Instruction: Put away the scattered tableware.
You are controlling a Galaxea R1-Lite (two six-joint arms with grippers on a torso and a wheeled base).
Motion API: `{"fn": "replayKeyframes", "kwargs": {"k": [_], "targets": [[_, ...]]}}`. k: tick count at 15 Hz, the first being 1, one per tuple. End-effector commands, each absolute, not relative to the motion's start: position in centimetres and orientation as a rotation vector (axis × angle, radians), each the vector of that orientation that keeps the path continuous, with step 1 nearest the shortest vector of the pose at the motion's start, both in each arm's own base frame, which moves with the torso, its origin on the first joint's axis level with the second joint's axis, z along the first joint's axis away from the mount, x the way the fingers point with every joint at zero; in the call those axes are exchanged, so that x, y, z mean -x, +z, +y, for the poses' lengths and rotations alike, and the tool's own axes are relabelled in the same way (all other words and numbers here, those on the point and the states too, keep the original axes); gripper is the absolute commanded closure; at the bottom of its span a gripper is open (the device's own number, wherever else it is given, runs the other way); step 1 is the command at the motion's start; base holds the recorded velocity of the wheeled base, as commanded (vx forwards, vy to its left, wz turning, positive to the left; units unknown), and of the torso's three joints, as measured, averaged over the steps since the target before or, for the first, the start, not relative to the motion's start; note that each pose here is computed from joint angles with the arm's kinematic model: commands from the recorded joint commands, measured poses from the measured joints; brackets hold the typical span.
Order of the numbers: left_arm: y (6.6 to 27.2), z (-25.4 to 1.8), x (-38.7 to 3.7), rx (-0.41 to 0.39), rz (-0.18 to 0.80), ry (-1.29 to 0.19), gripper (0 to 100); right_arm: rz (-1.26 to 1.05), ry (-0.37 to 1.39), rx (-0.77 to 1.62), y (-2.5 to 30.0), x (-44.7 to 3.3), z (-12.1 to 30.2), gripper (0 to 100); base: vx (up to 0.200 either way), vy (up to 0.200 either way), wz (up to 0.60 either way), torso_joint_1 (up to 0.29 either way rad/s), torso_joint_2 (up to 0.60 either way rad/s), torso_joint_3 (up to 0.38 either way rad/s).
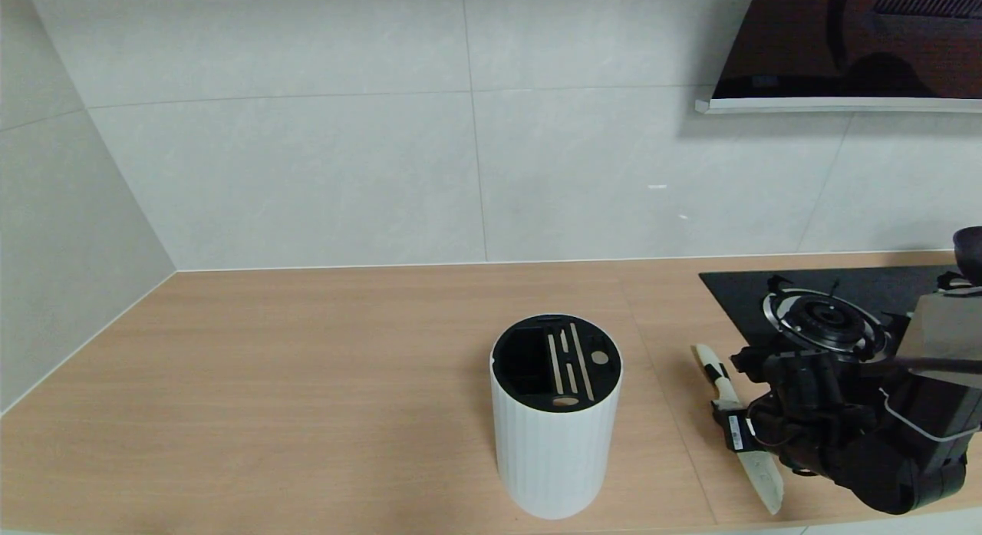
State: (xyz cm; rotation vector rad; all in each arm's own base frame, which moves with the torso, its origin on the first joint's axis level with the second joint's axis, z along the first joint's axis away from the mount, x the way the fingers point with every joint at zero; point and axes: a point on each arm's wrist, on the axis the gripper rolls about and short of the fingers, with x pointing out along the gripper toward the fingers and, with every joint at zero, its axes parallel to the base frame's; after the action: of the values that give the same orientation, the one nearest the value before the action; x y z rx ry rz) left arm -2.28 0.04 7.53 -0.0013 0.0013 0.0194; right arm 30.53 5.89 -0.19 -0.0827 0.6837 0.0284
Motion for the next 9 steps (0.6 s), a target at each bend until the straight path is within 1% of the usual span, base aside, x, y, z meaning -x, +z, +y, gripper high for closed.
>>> {"fn": "replayKeyframes", "kwargs": {"k": [1,3,9], "targets": [[7.5,0.0,2.3,0.002,0.002,0.02,0,0.681,0.025,0.081,-0.1,-30.5,5.9,100,0.0,0.0,0.0,0.0,0.0,0.0],[7.5,0.0,2.3,0.002,0.002,0.02,0,0.657,0.025,0.078,0.7,-30.5,5.9,100,0.0,0.0,0.0,0.0,0.0,0.0],[7.5,0.0,2.3,-0.005,0.002,0.02,0,0.496,0.036,0.05,6.4,-29.0,5.7,100,0.0,0.0,0.0,0.0,0.0,0.0]]}}
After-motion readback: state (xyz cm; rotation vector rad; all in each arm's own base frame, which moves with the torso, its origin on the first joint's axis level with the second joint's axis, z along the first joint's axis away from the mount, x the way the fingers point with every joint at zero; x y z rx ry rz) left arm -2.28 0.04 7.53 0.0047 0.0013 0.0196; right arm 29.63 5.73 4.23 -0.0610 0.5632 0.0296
